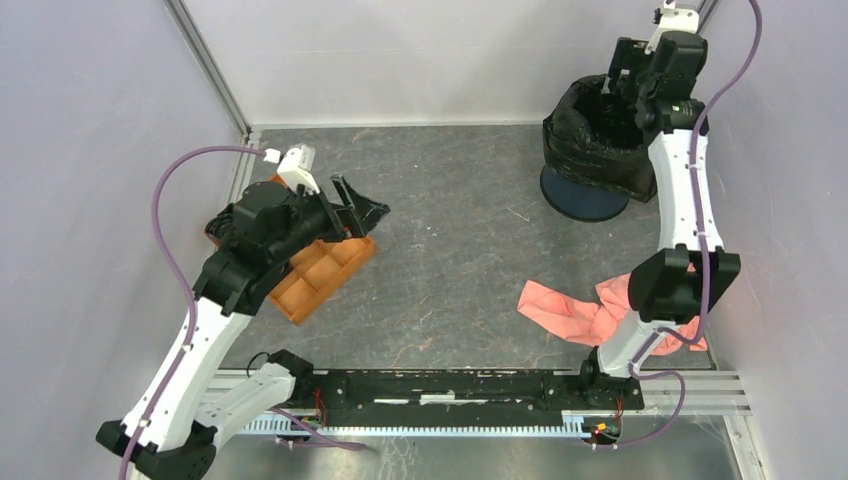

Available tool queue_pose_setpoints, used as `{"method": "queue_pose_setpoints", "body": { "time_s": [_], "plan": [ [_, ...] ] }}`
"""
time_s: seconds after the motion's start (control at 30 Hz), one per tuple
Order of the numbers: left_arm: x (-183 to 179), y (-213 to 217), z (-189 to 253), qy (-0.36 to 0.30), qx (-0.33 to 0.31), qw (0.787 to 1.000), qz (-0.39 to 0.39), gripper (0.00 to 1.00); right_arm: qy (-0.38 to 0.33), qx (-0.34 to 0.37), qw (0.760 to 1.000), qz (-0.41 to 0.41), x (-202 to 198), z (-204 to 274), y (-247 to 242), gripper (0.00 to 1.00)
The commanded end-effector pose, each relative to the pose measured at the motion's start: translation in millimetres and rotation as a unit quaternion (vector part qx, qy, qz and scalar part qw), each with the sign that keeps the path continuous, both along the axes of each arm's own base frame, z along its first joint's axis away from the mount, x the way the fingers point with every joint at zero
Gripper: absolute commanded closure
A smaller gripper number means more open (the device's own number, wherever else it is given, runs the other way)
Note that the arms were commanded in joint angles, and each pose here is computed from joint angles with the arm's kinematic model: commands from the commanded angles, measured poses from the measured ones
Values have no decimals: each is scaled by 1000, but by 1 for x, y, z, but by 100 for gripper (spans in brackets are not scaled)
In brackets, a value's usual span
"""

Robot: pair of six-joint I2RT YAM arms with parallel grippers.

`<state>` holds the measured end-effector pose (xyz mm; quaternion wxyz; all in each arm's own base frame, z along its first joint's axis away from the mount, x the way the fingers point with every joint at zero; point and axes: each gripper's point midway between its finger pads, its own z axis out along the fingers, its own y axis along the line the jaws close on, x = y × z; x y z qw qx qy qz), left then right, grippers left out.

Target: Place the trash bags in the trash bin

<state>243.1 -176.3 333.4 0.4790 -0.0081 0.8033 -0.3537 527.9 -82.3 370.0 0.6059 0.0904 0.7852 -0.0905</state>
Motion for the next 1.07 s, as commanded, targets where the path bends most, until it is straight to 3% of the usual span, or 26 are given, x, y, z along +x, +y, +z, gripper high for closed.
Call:
{"method": "queue_pose_setpoints", "body": {
  "time_s": [0.0, 0.07, 0.17, 0.23, 0.3, 0.37, 0.43, 0.6, 0.67, 0.87, 1.03],
  "plan": [
    [-20, 7, 30, -52, 3, 998, -18, 0, -11, 33, 997, 68, -52, 38, 48, 2],
    [-25, 6, 38, -74, 0, 997, -31, 0, -34, 82, 981, 171, -86, 38, 111, 2],
    [-26, 6, 47, -103, 0, 994, -37, 0, -102, 141, 925, 337, -160, 45, 200, 2],
    [-25, 6, 53, -119, -1, 992, -39, 0, -135, 167, 887, 409, -209, 49, 231, 2],
    [-25, 5, 63, -137, -5, 990, -42, 0, -147, 169, 874, 432, -245, 49, 234, 2],
    [-25, 6, 73, -153, -8, 987, -41, 0, -143, 137, 881, 430, -275, 54, 223, 2],
    [-27, 11, 86, -174, -14, 984, -28, 0, -138, 88, 905, 393, -296, 63, 200, 2],
    [-37, 51, 131, -248, -58, 964, 71, 0, -148, 19, 946, 289, -336, 79, 145, 2],
    [-40, 52, 137, -277, -67, 956, 72, 0, -161, 11, 950, 266, -345, 83, 134, 2],
    [-24, 57, 128, -258, -42, 960, 99, 0, -214, 17, 946, 242, -342, 96, 127, 2],
    [-22, 61, 125, -254, -35, 960, 109, 0, -204, 11, 950, 235, -322, 82, 129, 2]
  ]
}}
